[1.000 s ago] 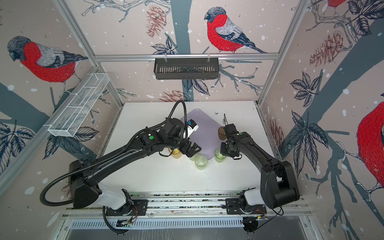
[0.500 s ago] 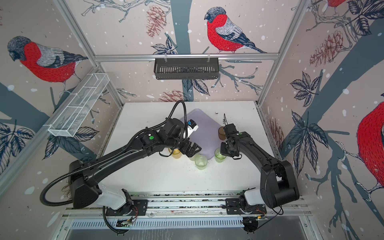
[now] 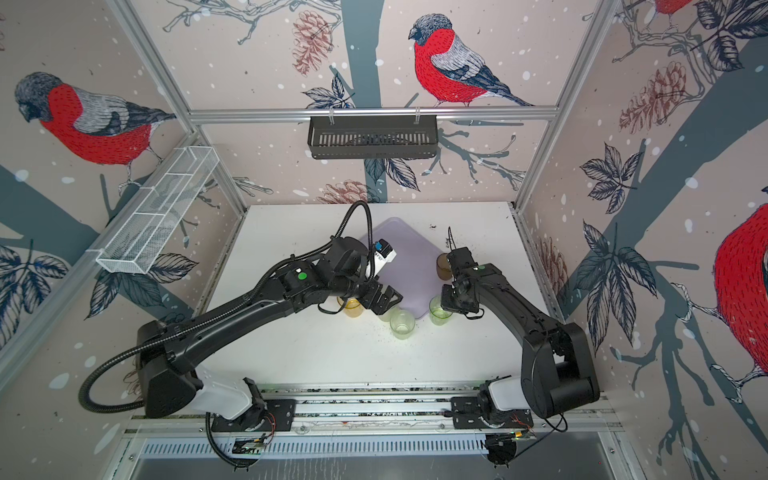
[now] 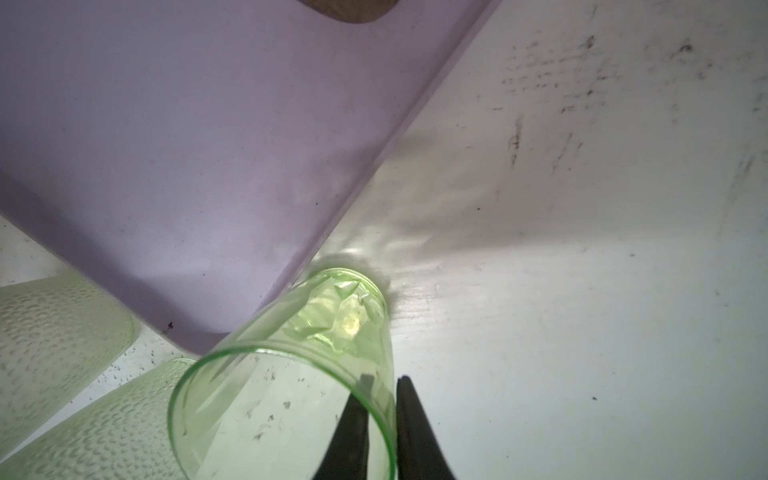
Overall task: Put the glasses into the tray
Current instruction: 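Close the right gripper on the rim of the pale green glass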
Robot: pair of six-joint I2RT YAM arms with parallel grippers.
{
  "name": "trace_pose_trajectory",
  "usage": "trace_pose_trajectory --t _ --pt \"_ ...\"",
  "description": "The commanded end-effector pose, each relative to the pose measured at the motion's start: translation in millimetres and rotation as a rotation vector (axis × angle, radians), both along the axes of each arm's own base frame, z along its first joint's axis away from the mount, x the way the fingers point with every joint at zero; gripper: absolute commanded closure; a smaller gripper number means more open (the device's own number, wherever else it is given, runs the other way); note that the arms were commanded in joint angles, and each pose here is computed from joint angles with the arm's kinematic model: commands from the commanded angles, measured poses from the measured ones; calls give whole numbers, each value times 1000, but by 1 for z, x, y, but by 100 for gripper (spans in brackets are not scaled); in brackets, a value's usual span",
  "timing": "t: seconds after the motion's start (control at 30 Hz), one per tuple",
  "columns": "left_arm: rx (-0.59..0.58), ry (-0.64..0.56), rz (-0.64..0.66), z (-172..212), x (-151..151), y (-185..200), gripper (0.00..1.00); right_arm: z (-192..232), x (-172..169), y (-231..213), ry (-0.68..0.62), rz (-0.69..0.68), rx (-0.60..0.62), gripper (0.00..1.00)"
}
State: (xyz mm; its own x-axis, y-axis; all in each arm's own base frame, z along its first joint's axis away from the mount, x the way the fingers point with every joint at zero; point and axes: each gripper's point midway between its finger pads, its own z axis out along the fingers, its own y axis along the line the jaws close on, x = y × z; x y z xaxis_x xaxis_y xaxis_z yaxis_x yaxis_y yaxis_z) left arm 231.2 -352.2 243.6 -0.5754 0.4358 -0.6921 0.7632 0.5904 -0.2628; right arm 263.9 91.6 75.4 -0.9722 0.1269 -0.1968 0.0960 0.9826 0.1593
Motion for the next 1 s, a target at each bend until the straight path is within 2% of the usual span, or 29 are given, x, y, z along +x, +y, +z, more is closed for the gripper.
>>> trace_pose_trajectory --t 0.0,0.97 --pt "-28 -19 4 7 3 -3 2 1 -4 -3 8 5 -16 84" --pt "-39 -28 -2 13 1 -1 2 6 -6 -7 -9 -6 -30 92"
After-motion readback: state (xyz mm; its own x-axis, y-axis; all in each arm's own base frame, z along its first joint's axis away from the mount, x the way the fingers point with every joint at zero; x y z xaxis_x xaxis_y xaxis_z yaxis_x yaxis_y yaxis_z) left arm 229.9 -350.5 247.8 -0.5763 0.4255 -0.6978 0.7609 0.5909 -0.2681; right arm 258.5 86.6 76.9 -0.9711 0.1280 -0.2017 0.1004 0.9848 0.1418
